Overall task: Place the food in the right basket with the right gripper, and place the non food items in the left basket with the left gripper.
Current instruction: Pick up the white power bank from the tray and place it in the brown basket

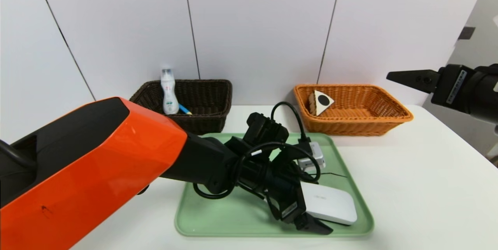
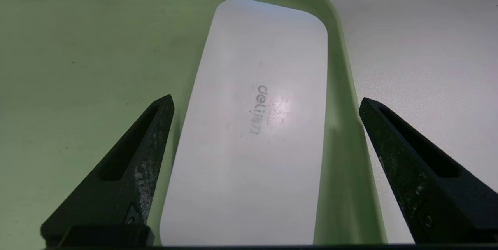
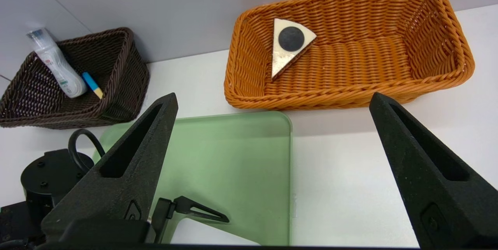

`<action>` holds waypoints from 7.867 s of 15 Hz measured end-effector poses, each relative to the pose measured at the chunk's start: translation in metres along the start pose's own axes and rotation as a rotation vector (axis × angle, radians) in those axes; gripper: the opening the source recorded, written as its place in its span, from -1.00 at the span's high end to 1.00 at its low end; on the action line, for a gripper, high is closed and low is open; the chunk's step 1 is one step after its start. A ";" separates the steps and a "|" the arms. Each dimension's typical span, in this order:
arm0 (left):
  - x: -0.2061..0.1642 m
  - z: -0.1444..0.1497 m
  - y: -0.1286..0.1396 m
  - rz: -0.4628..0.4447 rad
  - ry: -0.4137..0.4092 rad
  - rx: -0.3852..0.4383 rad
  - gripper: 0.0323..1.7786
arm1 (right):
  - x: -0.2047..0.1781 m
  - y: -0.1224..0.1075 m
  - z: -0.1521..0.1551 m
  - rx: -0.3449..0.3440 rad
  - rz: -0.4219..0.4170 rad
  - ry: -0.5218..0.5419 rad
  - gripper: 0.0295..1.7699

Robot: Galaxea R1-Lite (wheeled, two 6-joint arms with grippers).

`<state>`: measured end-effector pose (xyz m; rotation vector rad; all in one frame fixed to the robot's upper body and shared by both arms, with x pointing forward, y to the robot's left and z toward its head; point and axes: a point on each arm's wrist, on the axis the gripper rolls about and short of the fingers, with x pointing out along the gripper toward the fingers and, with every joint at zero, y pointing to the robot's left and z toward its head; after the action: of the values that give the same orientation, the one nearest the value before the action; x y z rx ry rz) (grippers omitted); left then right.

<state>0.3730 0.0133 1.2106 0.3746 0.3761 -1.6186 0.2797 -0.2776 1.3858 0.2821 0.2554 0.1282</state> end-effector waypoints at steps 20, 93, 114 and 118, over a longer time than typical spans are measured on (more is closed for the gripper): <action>0.011 -0.003 0.005 0.017 0.009 0.018 -0.90 | 0.000 -0.001 -0.003 -0.001 0.000 0.010 -0.92; -0.242 -0.002 0.126 1.135 0.099 -0.596 -0.20 | 0.011 -0.014 -0.010 0.030 -0.073 0.063 -0.92; -0.241 -0.020 0.152 1.144 0.099 -0.610 -0.20 | 0.014 -0.015 -0.015 0.028 -0.081 0.087 -0.92; -0.239 -0.024 0.152 1.141 0.110 -0.621 -0.20 | 0.015 -0.015 -0.015 0.028 -0.081 0.089 -0.92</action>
<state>0.5434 0.2249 1.2951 0.1351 0.5801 -0.3303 0.2914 -0.2859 1.3643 0.2937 0.3571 0.0568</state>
